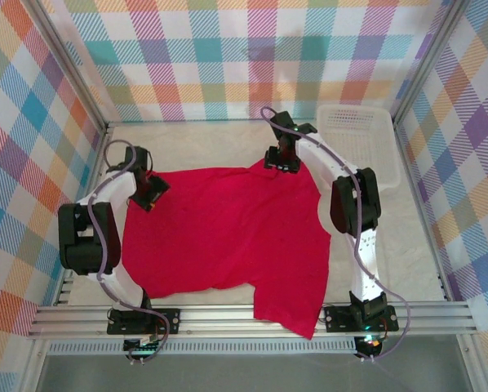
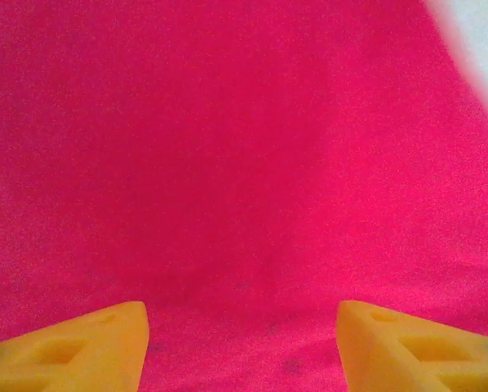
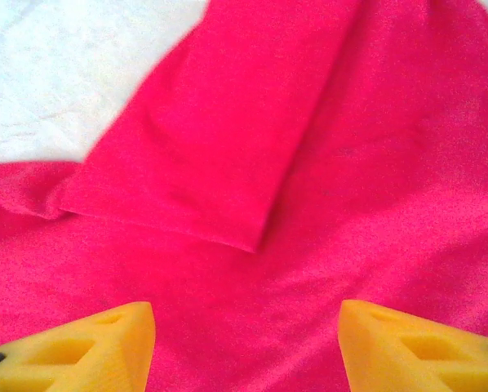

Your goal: Fold the inside-out t-shirt

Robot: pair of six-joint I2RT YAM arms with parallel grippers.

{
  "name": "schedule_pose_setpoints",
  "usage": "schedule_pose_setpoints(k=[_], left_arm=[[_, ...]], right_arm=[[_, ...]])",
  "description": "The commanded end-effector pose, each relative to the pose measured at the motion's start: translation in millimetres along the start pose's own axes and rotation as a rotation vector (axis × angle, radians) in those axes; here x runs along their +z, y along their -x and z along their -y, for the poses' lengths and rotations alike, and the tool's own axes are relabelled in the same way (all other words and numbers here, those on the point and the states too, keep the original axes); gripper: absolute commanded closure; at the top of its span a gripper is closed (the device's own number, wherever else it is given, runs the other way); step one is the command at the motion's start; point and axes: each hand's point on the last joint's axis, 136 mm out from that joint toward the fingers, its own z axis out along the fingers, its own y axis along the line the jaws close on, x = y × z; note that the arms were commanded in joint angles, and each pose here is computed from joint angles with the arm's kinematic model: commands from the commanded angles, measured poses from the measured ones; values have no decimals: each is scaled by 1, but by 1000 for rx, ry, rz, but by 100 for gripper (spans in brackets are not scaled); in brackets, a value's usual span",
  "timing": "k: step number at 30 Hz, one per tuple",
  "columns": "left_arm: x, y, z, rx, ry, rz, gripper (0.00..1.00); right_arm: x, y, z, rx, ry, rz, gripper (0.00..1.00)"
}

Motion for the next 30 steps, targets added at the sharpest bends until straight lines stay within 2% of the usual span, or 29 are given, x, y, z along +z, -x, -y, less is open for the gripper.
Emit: schedule_pose_setpoints(k=[1, 14, 19, 25, 30], left_arm=[[0, -9, 4, -9, -68, -6, 39], [20, -22, -5, 16, -38, -56, 40], [16, -21, -5, 20, -36, -43, 41], [22, -24, -11, 17, -17, -57, 41], [26, -27, -14, 16, -11, -64, 41]], right_arm=[[18, 0, -13, 76, 75, -15, 40], [65, -3, -10, 95, 26, -69, 50], [62, 0, -8, 94, 20, -53, 70], [54, 8, -12, 77, 14, -39, 100], [33, 30, -22, 57, 23, 29, 100]])
